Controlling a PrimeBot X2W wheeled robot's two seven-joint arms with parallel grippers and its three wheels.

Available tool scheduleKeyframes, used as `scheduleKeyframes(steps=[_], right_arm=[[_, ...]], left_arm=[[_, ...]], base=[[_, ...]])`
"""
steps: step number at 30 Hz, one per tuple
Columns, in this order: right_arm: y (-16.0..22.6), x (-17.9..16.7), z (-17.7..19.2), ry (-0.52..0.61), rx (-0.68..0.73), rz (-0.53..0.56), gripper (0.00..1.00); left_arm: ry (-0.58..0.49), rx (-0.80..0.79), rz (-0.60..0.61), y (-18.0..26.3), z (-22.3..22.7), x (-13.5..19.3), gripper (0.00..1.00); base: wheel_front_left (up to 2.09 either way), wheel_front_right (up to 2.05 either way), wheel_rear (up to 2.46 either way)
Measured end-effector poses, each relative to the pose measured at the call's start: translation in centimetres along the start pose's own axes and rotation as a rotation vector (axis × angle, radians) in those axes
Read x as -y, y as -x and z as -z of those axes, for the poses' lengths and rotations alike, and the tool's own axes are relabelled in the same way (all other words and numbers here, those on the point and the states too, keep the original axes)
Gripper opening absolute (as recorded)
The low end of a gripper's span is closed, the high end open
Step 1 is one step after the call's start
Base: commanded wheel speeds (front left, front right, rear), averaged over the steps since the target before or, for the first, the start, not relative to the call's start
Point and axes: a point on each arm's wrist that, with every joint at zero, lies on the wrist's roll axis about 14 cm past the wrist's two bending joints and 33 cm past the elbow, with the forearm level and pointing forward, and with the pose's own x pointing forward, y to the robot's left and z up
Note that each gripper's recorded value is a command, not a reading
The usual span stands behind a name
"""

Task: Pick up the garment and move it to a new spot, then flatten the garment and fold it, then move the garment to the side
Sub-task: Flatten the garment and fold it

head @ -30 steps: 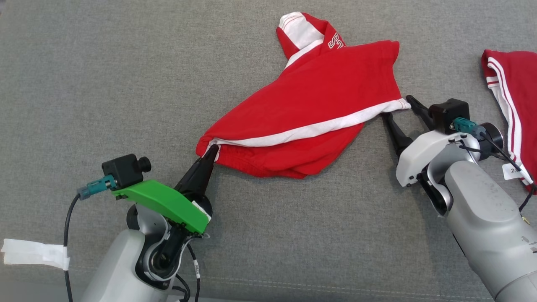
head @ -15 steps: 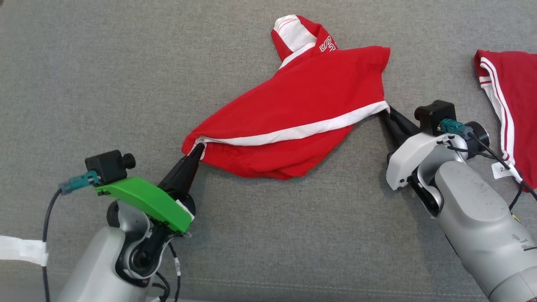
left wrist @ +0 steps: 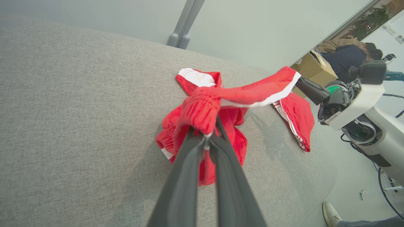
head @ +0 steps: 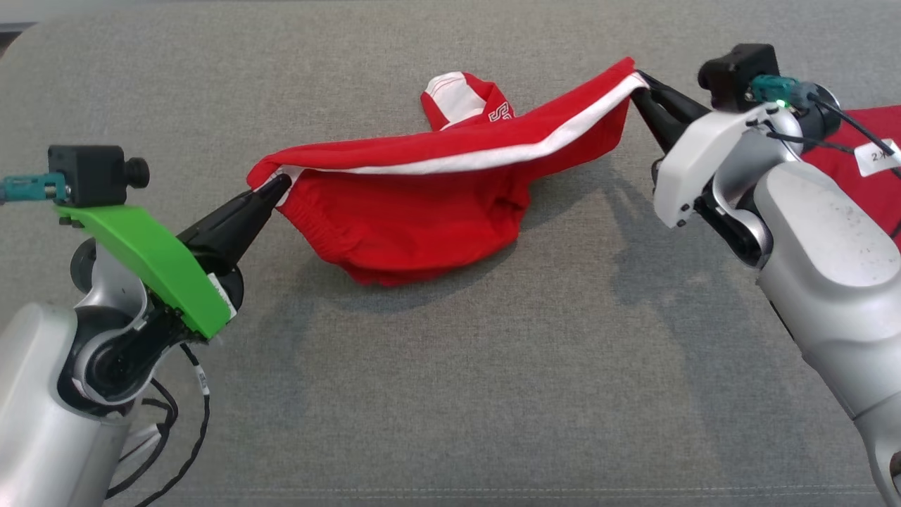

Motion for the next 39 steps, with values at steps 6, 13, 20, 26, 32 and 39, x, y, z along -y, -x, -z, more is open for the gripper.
scheduleKeyframes(steps=[6,13,20,26,32,39], right_arm=[[1.3,-1.0,-6.4,0.003,0.097,-0.045,0.00],[5.3,2.0,-11.1,-0.024,0.188,0.014,0.00],[8.8,3.1,-5.5,-0.162,0.048,0.057,0.00],[10.2,1.9,-4.4,-0.263,0.051,0.031,0.00],[12.4,3.0,-8.7,-0.246,0.174,0.036,0.00],[17.2,4.9,-15.7,-0.182,0.370,0.067,0.00]], left_arm=[[-0.048,-0.103,0.158,-0.1,-1.4,5.1,0.00],[-0.126,-0.123,0.230,1.4,-4.4,8.7,0.00],[-0.156,-0.199,0.218,1.9,-4.5,9.6,0.00],[-0.161,-0.206,0.208,2.3,-5.9,9.6,0.00],[-0.174,-0.240,0.237,3.0,-6.1,10.7,0.00],[-0.222,-0.204,0.325,4.6,-8.5,14.5,0.00]], base=[[0.00,0.00,0.00],[0.00,0.00,0.00],[0.00,0.00,0.00],[0.00,0.00,0.00],[0.00,0.00,0.00],[0.00,0.00,0.00]])
